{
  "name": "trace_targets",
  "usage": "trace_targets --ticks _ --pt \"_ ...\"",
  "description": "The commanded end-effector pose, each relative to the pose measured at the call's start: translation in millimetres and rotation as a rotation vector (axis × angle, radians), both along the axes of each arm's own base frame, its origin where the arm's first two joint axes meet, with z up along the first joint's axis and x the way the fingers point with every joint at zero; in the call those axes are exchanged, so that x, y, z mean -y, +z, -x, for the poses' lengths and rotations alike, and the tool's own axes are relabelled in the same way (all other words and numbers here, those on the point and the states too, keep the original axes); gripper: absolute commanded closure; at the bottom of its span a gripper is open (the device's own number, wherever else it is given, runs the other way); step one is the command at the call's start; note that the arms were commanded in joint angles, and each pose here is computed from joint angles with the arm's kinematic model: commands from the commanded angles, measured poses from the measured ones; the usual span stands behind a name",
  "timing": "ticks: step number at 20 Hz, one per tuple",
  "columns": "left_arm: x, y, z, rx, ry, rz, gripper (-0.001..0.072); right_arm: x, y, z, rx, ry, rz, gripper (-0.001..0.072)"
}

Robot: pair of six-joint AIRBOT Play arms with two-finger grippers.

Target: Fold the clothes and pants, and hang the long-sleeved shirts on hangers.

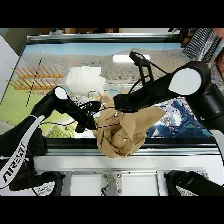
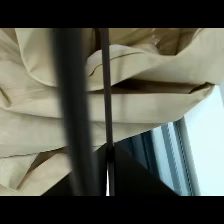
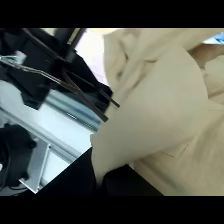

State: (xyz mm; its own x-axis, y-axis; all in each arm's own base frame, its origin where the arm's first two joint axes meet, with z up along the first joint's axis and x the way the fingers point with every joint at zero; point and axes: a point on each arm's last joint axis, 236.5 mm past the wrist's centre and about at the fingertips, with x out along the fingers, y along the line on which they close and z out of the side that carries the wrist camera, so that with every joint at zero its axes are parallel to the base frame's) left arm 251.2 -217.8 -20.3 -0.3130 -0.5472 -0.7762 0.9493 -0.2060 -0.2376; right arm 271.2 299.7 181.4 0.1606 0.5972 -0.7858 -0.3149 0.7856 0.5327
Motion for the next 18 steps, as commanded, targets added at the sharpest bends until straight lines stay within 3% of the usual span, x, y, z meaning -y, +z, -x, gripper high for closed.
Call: trace_targets --ticks 1,15,17,18 --pt "0.4 0.3 1.1 -0.005 -0.002 0.001 0.0694 -31.4 2.1 -4.5 0.021 0.014 -0.074 0.0699" --pt "-0.5 0.6 2.8 -0.011 -0.006 0.000 0.0694 -61.5 -15.6 -19.5 0.064 0.047 -0.093 0.0696" --pt "-3.0 -0.9 3.2 -0.010 -0.011 -0.011 0.0694 -62.6 -10.8 -17.0 0.081 0.072 -0.105 0.0669" --pt "-4.5 -0.7 4.4 -0.016 -0.014 -0.013 0.0694 -61.7 -8.3 -16.0 0.083 0.073 -0.108 0.0538"
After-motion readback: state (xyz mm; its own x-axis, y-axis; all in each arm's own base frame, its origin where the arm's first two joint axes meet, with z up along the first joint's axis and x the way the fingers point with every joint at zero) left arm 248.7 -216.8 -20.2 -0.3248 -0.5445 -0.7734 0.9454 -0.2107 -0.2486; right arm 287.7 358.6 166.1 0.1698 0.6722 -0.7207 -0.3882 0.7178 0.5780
